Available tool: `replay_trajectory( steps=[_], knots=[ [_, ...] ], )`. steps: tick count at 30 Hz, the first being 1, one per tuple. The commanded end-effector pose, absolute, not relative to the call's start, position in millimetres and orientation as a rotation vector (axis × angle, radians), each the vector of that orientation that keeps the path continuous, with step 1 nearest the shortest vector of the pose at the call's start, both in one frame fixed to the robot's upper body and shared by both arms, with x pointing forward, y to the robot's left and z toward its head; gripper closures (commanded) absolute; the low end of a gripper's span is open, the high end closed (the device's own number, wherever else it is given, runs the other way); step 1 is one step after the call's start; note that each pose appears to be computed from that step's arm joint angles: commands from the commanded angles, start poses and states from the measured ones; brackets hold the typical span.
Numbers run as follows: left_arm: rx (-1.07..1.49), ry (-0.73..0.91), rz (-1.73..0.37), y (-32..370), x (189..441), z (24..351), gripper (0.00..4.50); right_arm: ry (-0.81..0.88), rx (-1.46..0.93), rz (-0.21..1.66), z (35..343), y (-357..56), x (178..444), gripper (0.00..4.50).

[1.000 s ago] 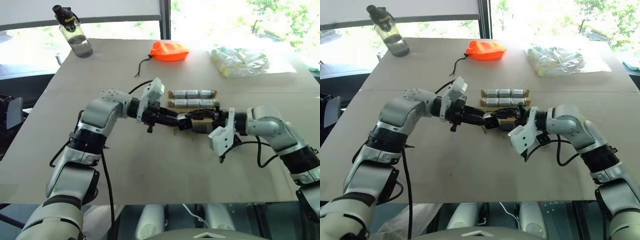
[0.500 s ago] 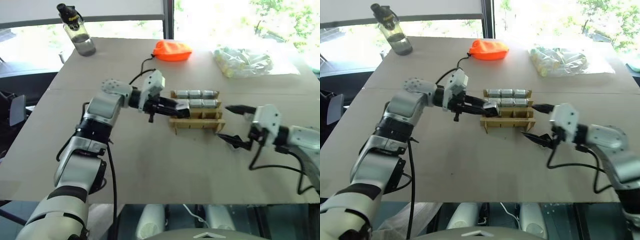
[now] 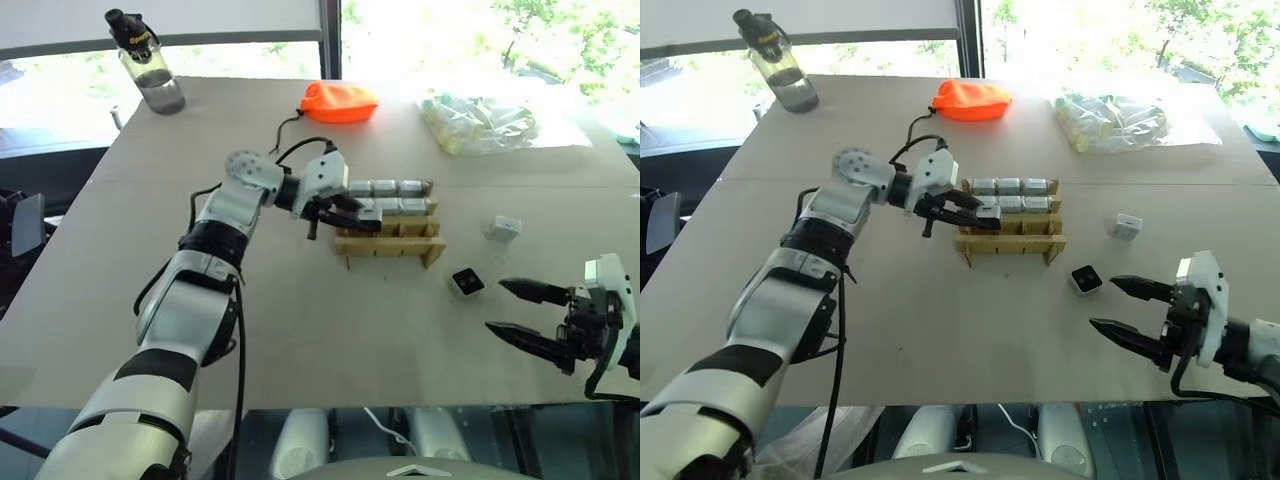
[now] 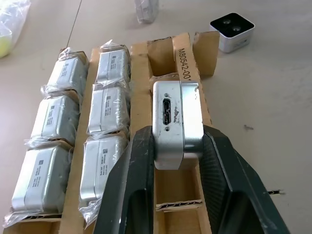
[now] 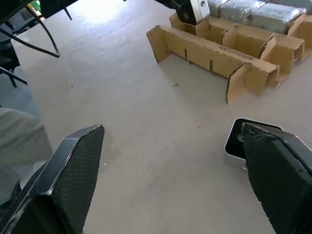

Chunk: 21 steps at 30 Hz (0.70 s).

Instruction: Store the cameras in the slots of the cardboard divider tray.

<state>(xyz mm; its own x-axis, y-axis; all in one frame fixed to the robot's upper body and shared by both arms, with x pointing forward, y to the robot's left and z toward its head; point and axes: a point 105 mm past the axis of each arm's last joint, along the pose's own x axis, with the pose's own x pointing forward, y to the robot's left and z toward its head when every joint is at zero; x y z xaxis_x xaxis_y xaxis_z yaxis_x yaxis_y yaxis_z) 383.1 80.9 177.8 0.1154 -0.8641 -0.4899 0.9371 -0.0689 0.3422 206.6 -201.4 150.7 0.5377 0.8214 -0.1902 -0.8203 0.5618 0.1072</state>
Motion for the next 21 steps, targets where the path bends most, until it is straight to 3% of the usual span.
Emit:
replay_trajectory(
  steps=[1, 21],
  knots=[
    [0.740, 0.120, -1.467, 84, 387, 185, 3.79, 0.183, -0.018, 0.962, 162, -203, 206, 0.05],
    [0.668, 0.299, -1.518, 94, 373, 149, 3.79, 0.162, -0.037, 0.925, 165, -209, 214, 0.05]
  ],
)
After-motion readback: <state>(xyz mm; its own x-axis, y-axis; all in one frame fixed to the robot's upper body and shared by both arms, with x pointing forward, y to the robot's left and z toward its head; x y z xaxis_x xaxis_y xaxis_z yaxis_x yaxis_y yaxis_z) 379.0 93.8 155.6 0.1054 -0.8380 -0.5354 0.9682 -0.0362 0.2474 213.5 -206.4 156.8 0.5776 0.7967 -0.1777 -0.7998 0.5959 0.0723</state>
